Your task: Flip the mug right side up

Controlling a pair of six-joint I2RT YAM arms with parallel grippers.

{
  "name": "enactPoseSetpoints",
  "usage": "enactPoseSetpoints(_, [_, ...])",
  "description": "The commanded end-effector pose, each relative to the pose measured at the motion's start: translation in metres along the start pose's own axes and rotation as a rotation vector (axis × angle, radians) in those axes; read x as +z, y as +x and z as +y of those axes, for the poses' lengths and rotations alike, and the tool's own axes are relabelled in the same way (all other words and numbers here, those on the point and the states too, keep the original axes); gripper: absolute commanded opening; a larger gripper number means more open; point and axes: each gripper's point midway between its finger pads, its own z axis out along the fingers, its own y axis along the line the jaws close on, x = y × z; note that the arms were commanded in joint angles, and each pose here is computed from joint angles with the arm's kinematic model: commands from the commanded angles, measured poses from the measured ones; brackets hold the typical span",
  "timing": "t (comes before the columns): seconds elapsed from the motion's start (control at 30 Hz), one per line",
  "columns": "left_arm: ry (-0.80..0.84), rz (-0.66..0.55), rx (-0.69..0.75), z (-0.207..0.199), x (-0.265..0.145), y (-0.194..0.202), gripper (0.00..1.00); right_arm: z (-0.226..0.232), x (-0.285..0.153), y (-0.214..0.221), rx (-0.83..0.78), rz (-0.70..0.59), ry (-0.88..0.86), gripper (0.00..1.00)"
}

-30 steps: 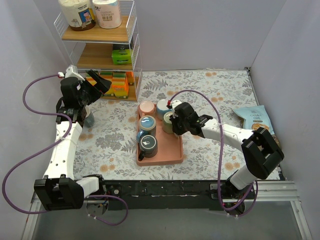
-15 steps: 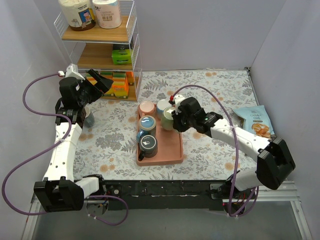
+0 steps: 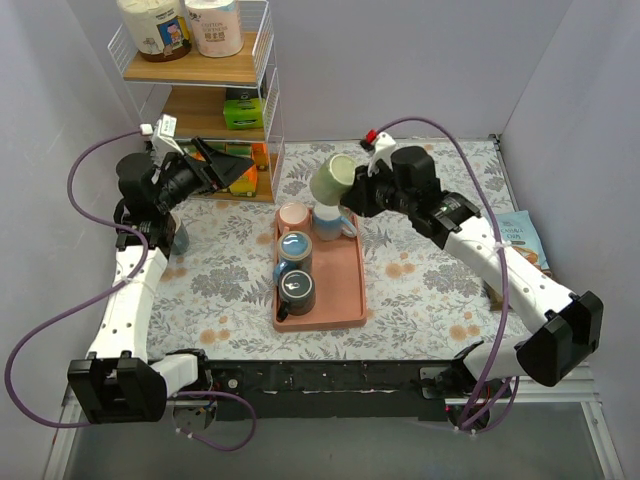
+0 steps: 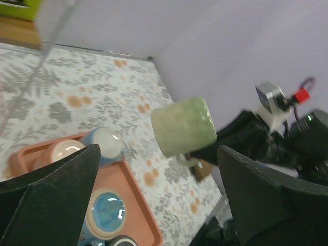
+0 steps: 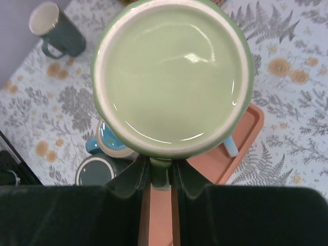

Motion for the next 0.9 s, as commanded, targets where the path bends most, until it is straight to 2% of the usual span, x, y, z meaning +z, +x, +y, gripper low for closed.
enactPoseSetpoints(0.0, [0.380, 0.142, 0.026, -0.070, -0.017, 0.021, 0.98, 0.026, -0.048, -0.117, 0.012, -0.332, -0.110, 0.01])
enactPoseSetpoints(0.03, [0.398, 0.158, -0.009, -0.067, -0.017, 0.026, 0.97, 0.031, -0.057, -0.133, 0.012, -0.368, -0.129, 0.01])
enactPoseSetpoints(0.07, [0.494, 0.160, 0.031, -0.090, -0.017, 0.032, 0.97, 0.030, -0.062, -0.140, 0.016, -0.388, -0.129, 0.01])
enactPoseSetpoints(0.1, [0.524, 0.164, 0.020, -0.095, -0.018, 0.035, 0.97, 0.032, -0.066, -0.150, 0.036, -0.414, -0.141, 0.01])
enactPoseSetpoints(0.13, [0.536, 0.177, -0.032, -0.097, -0.015, 0.039, 0.98, 0.036, -0.071, -0.156, 0.039, -0.429, -0.167, 0.01])
enactPoseSetpoints(0.27, [0.605, 0.186, -0.028, -0.121, 0.000, 0.052, 0.98, 0.044, -0.092, -0.184, 0.058, -0.502, -0.213, 0.01])
enactPoseSetpoints(0.5, [0.690, 0.202, -0.043, -0.151, 0.027, 0.068, 0.98, 0.055, -0.110, -0.202, 0.087, -0.545, -0.286, 0.01])
enactPoseSetpoints(0.73, [0.755, 0.122, -0.120, -0.168, 0.053, 0.063, 0.98, 0.066, -0.121, -0.206, 0.122, -0.575, -0.359, 0.01])
enactPoseSetpoints(0.87, [0.801, 0.101, -0.187, -0.171, 0.060, 0.061, 0.91, 0.071, -0.126, -0.209, 0.139, -0.588, -0.390, 0.01])
